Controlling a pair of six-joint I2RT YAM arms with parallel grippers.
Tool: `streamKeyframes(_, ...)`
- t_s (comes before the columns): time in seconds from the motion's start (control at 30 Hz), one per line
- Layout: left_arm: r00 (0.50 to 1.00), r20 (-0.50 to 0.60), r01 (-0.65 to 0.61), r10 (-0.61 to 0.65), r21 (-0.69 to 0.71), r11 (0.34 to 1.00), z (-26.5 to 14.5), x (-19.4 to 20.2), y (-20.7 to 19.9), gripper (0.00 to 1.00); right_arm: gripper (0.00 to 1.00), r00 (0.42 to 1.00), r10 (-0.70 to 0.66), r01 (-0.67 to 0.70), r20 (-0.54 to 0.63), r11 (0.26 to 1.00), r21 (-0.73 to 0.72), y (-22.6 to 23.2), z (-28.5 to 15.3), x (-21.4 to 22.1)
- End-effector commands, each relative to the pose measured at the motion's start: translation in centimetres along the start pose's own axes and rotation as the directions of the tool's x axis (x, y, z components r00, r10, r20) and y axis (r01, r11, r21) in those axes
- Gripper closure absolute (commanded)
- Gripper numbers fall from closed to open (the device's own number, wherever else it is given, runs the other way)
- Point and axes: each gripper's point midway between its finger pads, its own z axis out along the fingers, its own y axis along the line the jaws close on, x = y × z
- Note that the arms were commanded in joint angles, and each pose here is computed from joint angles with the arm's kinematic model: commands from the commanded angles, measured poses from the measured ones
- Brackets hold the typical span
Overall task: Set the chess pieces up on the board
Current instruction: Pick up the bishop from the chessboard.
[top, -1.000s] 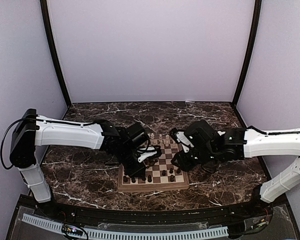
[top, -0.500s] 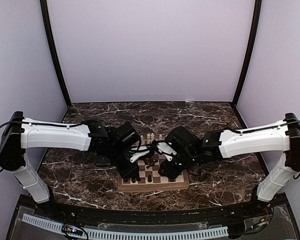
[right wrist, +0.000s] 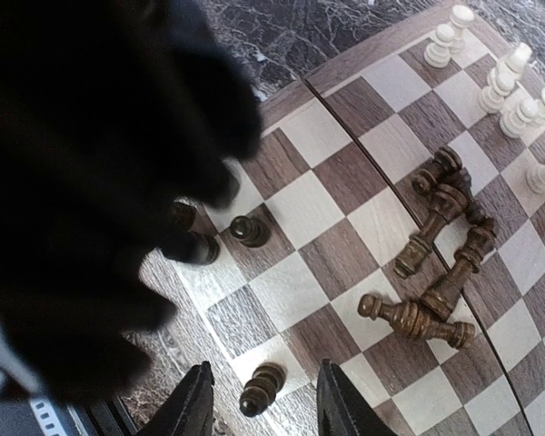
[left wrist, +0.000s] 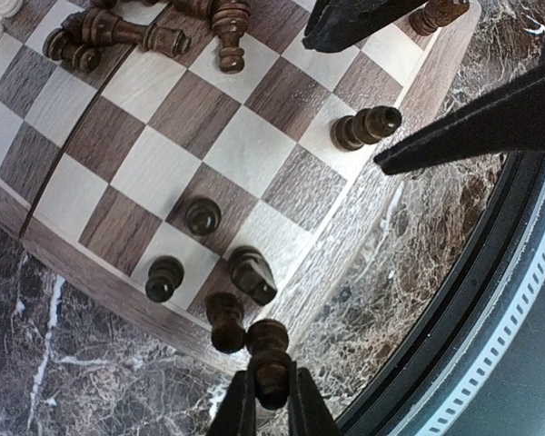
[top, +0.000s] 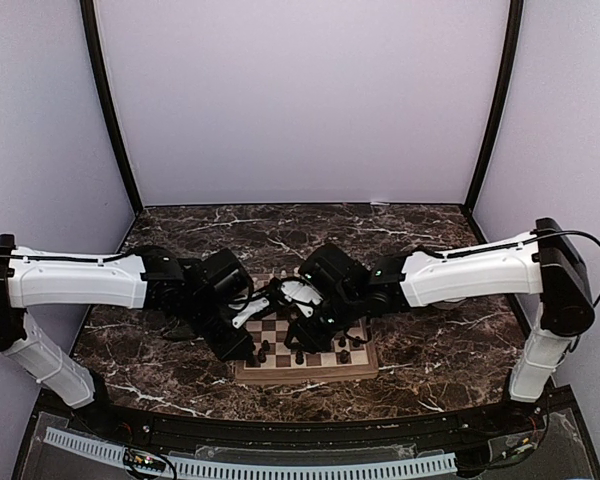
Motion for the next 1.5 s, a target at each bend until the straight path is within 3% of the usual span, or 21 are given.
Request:
streamKeyframes(0.0,0.982,0.186,0.002,-0.009,0.035,0.999,-2.7,-3.2,-0.7,0.94,0.59,0.995,-0.069,0.064,-0.066,0.994,-0.084,2.2,1.3,1.1)
streamKeyframes(0.43,0.959,0.276,0.057,-0.058,0.012,0.998,-5.1,-4.2,0.0,0.94,0.57,0.978,-0.098,0.088,-0.183,0.994,-0.062,2.1,1.7,3.3)
streamKeyframes(0.93,0.912,0.390,0.123,-0.127,0.035,0.992,-8.5,-6.3,0.5,0.93,0.62,0.948,-0.081,0.087,-0.308,0.996,0.005,1.4,2.3,6.3)
streamKeyframes(1.03,0.905,0.406,0.125,-0.126,0.030,0.992,-9.1,-6.5,0.5,0.93,0.65,0.962,-0.056,0.062,-0.268,0.998,0.015,1.5,1.5,5.9)
streamKeyframes(1.17,0.897,0.421,0.136,-0.130,0.018,0.991,-9.7,-6.8,0.8,0.93,0.83,0.997,-0.009,0.012,-0.079,0.999,0.044,0.9,-2.6,2.3)
streamKeyframes(1.23,0.890,0.434,0.146,-0.142,0.023,0.989,-10.1,-7.0,1.0,0.93,0.84,1.000,0.012,-0.010,-0.019,0.998,0.060,0.1,-4.7,1.1)
streamKeyframes(1.37,0.877,0.449,0.177,-0.170,0.027,0.984,-10.4,-7.2,2.1,0.93,0.72,0.998,0.009,-0.015,0.061,0.996,0.086,-0.3,-7.8,-0.1)
streamKeyframes(1.47,0.872,0.453,0.189,-0.183,0.031,0.981,-10.6,-7.4,2.5,0.93,0.64,0.998,-0.005,0.002,0.059,0.999,0.051,0.2,-7.5,0.5)
